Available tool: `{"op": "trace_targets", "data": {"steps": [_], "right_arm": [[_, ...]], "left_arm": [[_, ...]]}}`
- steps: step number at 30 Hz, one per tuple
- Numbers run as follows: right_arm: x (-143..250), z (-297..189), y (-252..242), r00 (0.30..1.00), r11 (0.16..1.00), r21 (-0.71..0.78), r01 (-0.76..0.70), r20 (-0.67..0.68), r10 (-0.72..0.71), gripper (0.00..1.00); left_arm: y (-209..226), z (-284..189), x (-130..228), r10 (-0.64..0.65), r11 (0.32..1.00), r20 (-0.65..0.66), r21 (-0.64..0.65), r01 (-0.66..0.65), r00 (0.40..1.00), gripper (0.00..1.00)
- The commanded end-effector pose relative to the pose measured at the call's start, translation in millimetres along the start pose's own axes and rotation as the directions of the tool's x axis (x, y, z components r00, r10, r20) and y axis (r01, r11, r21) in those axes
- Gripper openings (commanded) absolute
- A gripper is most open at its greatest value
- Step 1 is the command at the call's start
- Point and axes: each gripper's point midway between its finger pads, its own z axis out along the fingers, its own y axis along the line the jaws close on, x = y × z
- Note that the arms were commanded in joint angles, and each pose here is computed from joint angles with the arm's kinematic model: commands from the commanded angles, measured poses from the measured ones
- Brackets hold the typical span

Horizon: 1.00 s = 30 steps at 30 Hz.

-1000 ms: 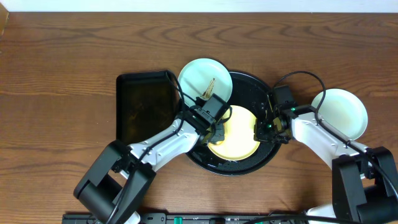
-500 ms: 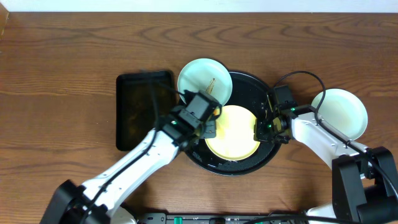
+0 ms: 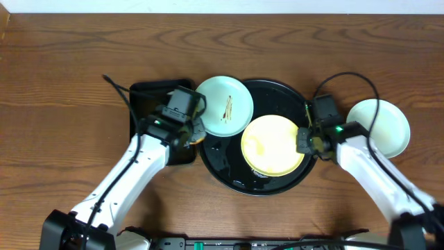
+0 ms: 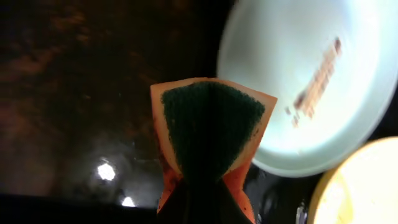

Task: Clean dirty plates on tray and stack at the side

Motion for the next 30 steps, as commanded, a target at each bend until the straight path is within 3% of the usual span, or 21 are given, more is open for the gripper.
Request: {"op": "trace_targets", "data": {"steps": [1,5,8,10,13,16,21,30], "right_arm": [[-26.7,-27.9,-19.7,0.985,0.992,0.109,0.065,0.154,-0.081,0.01],[-50.4,-57.3,-16.9,0.948,0.991,0.097,0.095,0.295,-0.12,0.01],[-51.9,-64.8,-8.6,0.942,0.994,0.043,0.103,0.318,-0.111,0.01],[-43.5,-60.5,6.1,0.952,0.99,-0.042,0.131,0.283,-0.114,0.04],[-32.1,-49.1,17.0,0.967,0.984,-0.107,0.14,0.23,-0.113,0.16],[-22.4,-30.7,13.9,0.978,0.987,-0.089,0.133,0.171,-0.116,0.25],[-21.2,-0.4,11.4,0.986,0.99,-0.052,0.129,0.117,-0.122,0.32],[-1.1,45.5,8.9,0.99,0.99,-0.022,0.138,-0.014,-0.138,0.31]], "left_arm": [[10.0,-1.3,-7.1,-0.007,1.0,0.018,-0.018,0.007,1.0,0.08],[12.2,-1.2,-9.0,-0.015,1.0,0.021,-0.021,0.015,1.0,0.08],[12.2,-1.2,-8.7,-0.014,1.0,0.02,-0.021,0.015,1.0,0.08],[12.2,-1.2,-8.7,-0.014,1.0,0.02,-0.021,0.015,1.0,0.08],[12.2,-1.2,-8.7,-0.014,1.0,0.02,-0.021,0.015,1.0,0.08],[12.6,-1.2,-8.2,-0.014,1.0,0.018,-0.023,0.014,1.0,0.08],[12.6,-1.2,-8.2,-0.014,1.0,0.018,-0.023,0.014,1.0,0.08],[13.2,-1.2,-7.5,-0.014,1.0,0.015,-0.025,0.014,1.0,0.08]]}}
